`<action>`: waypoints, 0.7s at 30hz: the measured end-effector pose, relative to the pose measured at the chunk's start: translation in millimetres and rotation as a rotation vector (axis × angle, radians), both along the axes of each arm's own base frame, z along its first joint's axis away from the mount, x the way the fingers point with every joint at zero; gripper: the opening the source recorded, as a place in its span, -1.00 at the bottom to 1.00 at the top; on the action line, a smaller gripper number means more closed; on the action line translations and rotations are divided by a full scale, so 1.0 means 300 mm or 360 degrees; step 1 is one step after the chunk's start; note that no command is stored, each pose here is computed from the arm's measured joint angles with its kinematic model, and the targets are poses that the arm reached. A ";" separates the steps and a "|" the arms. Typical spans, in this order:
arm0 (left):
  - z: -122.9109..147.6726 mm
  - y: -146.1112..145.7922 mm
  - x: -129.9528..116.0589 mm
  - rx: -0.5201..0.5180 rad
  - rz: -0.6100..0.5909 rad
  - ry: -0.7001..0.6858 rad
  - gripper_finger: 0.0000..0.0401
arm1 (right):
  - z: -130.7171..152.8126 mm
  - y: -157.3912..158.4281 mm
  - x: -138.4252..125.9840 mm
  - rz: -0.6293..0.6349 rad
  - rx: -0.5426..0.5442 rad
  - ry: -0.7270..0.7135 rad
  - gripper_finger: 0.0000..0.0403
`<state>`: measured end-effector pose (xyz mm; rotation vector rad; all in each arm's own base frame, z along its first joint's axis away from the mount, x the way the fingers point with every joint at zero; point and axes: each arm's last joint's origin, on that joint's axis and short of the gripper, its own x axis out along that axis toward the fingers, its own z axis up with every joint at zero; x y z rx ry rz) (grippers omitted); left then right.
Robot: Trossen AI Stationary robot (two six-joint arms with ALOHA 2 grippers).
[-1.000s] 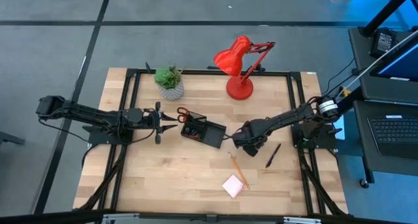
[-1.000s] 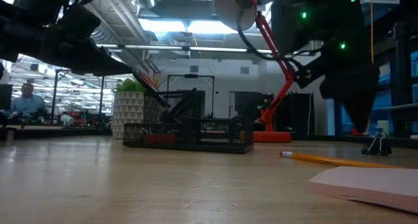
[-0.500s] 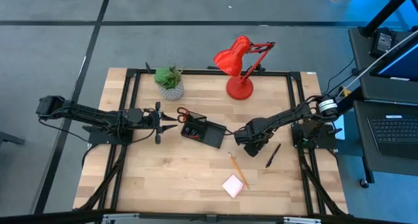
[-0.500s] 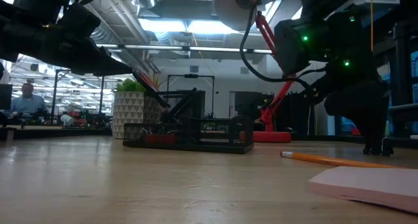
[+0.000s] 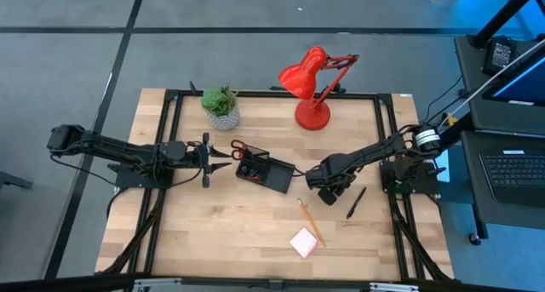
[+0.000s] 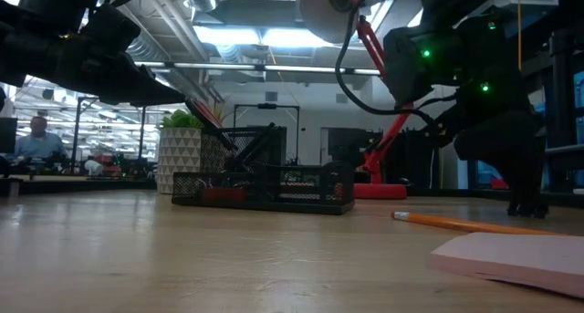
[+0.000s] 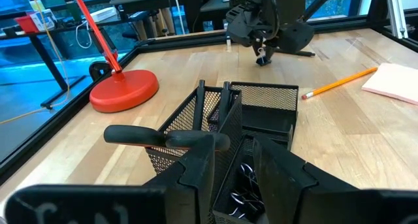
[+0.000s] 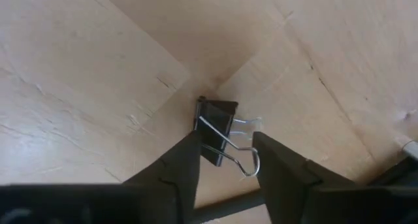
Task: Pick and place office supplies into organizer
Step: Put the black binder clip into the black desk organizer
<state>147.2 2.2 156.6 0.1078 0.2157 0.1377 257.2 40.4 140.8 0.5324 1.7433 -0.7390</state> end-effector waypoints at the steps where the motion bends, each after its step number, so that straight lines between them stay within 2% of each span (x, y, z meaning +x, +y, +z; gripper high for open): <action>1: 0.000 0.000 0.000 0.0000 0.0000 0.0000 -0.50 | 0.000 0.000 0.000 0.0006 0.0002 0.0000 -0.38; 11: 0.000 0.000 0.000 0.0000 0.0000 0.0000 -0.50 | 0.003 0.000 0.000 0.0010 0.0006 0.0001 -0.78; 21: 0.000 0.000 0.000 0.0000 0.0000 0.0000 -0.50 | 0.005 0.002 -0.001 0.0030 0.0044 0.0009 -0.90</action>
